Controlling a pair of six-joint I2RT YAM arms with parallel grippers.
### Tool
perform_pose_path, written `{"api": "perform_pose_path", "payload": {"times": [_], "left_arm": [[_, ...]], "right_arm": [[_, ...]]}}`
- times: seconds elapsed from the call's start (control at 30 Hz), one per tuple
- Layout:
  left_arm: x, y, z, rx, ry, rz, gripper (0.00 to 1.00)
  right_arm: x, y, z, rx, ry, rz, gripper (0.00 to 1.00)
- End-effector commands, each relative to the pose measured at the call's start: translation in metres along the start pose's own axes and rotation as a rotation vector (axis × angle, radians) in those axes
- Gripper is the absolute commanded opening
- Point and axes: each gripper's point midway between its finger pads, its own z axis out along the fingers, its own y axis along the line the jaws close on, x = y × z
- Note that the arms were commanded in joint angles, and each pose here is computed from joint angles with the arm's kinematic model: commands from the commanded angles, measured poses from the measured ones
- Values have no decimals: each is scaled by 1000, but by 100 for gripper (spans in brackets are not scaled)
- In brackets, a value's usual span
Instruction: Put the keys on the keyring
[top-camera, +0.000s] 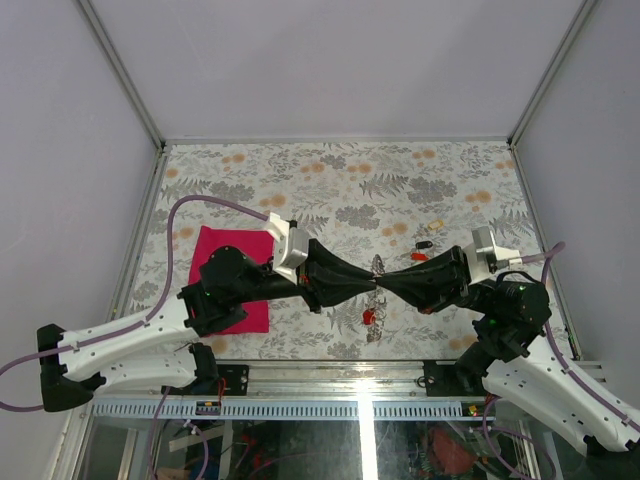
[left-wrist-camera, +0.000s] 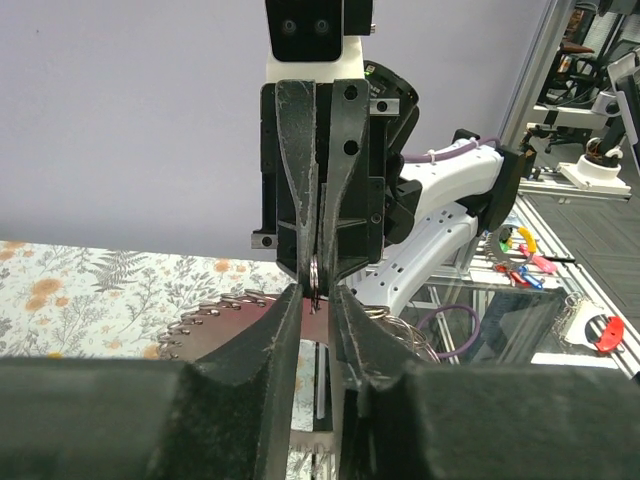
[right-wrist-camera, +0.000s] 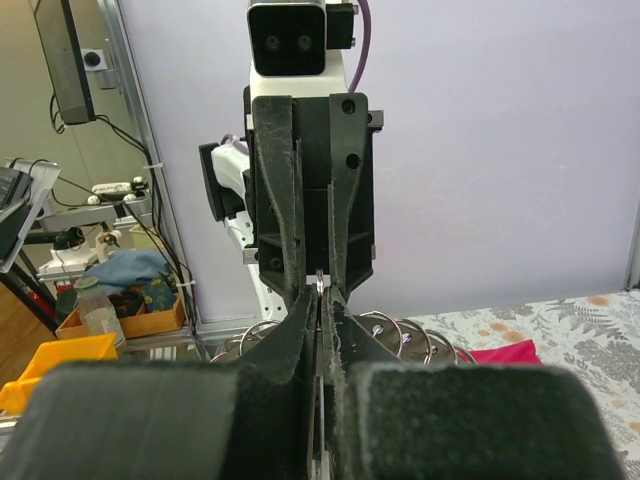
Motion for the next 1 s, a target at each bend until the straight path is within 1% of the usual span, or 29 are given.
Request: {"api": "perform_pose_path", "payload": {"times": [0.0, 0.07, 0.2, 0.23, 0.43, 0.57, 0.7, 0.73, 0.97], "left_arm": [[-34, -4, 6, 15, -99, 36, 10], [-32, -4, 6, 17, -90, 32, 1], [-29, -5, 7, 19, -54, 24, 0], [-27, -5, 7, 18, -34, 24, 0], [-13, -7, -3, 10, 125, 31, 0], [1, -6, -11, 2, 259, 34, 0], [17, -4, -20, 0, 416, 34, 0], [16, -4, -20, -1, 441, 38, 0], [43, 2, -33, -9, 684, 8, 0]], "right_arm": [[-23, 11, 4, -43, -61, -65, 0], [-21, 11, 4, -42, -56, -66, 0], [-21, 12, 3, -45, -40, -80, 0], [-20, 12, 2, -43, -29, -89, 2], [-20, 13, -7, 8, 62, -171, 29], [-16, 11, -17, 50, 141, -221, 38], [-2, 5, -28, 88, 242, -228, 42], [0, 4, -29, 91, 256, -230, 42], [20, -3, -31, 91, 340, -190, 43]]}}
